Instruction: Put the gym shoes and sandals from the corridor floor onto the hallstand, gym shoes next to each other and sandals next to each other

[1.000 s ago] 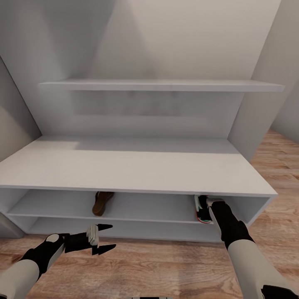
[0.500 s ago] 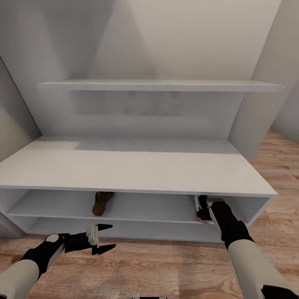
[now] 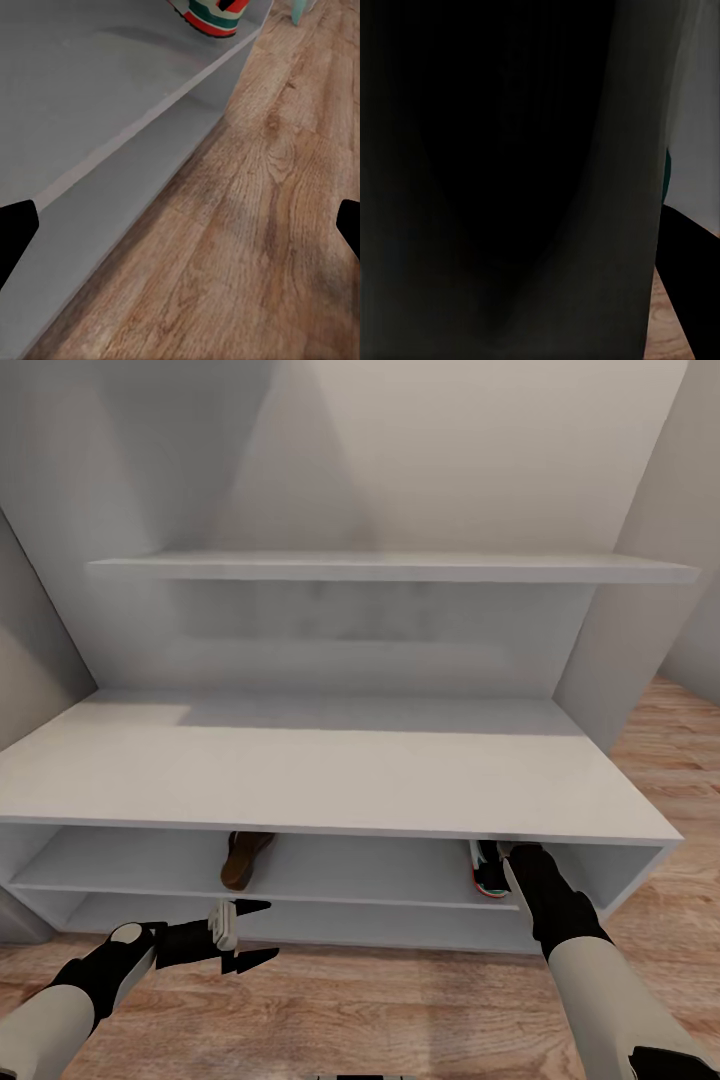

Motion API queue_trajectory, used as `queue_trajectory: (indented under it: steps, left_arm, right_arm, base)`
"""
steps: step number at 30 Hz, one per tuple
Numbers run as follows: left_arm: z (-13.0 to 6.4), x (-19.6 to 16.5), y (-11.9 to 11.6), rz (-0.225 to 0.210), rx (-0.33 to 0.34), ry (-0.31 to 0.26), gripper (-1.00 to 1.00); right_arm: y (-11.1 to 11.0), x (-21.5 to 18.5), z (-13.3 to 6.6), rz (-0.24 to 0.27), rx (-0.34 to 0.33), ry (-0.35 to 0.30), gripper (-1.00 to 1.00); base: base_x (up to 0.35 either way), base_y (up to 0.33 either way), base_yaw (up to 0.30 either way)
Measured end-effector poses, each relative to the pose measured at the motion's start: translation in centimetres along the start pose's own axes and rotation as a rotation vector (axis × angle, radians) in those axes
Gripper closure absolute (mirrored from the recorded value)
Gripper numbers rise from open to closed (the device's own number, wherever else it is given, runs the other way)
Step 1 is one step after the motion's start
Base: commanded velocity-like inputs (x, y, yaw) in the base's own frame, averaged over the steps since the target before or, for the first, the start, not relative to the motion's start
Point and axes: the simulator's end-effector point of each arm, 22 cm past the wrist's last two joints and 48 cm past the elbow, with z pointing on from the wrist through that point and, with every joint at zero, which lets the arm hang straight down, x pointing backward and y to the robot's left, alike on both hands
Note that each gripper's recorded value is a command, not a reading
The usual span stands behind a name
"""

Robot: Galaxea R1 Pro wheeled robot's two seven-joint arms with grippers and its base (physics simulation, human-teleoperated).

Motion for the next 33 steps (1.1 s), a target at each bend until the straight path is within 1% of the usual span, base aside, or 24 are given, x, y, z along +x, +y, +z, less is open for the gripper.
queue_trajectory:
  steps: [19,20,33]
  left_arm:
    - [0.01,0.0,-0.01,0.0,0.0,0.0,-1.0]
    - [0.01,0.0,-0.01,0.0,0.0,0.0,-1.0]
    - [-0.02,0.0,0.01,0.0,0.0,0.0,-1.0]
  right_arm:
    - [0.0,0.0,0.0,0.0,0.0,0.0,1.0]
    - [0.0,0.0,0.0,0.0,0.0,0.0,-1.0]
    - [0.0,0.0,0.0,0.0,0.0,0.0,-1.0]
  base:
    - [0.0,0.0,0.0]
    - [0.0,0.0,0.0]
    - [0.0,0.0,0.0]
